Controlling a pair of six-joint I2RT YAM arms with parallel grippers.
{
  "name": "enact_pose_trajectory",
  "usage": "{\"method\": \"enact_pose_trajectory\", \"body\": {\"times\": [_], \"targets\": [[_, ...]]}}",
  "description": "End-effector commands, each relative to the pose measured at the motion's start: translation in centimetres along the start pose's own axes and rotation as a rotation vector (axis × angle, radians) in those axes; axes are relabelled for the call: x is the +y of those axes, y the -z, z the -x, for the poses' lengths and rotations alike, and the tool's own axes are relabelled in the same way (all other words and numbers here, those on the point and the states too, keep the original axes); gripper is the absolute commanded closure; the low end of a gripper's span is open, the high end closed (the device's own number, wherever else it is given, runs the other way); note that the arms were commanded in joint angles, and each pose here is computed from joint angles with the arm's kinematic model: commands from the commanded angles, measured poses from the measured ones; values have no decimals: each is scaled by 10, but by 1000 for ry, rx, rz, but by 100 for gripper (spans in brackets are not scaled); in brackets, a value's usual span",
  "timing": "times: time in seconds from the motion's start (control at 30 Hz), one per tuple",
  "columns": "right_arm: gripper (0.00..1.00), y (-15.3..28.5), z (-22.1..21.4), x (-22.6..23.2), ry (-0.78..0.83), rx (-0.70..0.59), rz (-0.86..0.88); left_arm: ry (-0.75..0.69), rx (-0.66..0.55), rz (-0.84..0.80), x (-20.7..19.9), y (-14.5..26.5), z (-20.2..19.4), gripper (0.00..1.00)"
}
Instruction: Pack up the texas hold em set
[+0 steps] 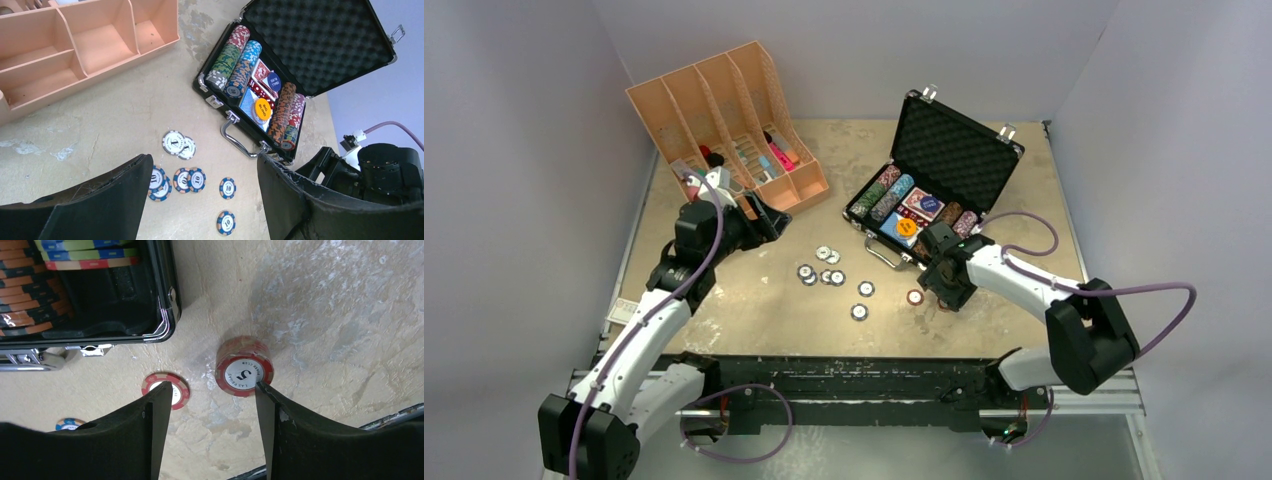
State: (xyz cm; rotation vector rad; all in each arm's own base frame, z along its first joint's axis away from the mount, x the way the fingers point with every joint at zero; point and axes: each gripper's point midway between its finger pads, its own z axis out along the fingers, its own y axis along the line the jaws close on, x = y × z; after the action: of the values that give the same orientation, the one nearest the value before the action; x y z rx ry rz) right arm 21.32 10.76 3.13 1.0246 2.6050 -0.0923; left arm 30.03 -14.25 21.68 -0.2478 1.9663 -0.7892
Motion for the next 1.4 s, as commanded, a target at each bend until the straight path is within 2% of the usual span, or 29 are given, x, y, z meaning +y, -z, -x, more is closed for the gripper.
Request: {"method": "enact_pose_trajectory", "body": {"times": [0.0,0.23,0.37,0.77,0.83,0.93,1.0,1.13,1.23,1.37], "targets": [[36,-9,2,-6,-80,-14,-32,-7,-41,-57,-15,-2,13,24],[37,6,21,-26,-160,-102,-119,-2,-51,-55,-16,-3,16,24],[36,16,31,-26,-202,-149,-73,-9,-56,-45,-14,-4,16,24],[37,-18,1,-24,-213,-41,-76,-20,-65,-32,-14,-2,22,24],[42,-22,-1,-23,-215,-30,-72,-18,-64,-37,-16,-3,22,24],[69,-23,2,-21,-204,-44,-71,-6,-61,-50,-18,-4,21,24],[80,-18,10,-21,-196,-75,-76,8,-58,-62,-20,-5,20,24],[82,7,36,-8,-166,-152,-21,102,-64,-117,-28,-16,10,24],[82,33,50,10,-118,-175,67,167,-32,-146,-33,-30,-12,24],[85,67,57,29,-82,-163,195,122,7,-174,-61,-42,-45,24]]}}
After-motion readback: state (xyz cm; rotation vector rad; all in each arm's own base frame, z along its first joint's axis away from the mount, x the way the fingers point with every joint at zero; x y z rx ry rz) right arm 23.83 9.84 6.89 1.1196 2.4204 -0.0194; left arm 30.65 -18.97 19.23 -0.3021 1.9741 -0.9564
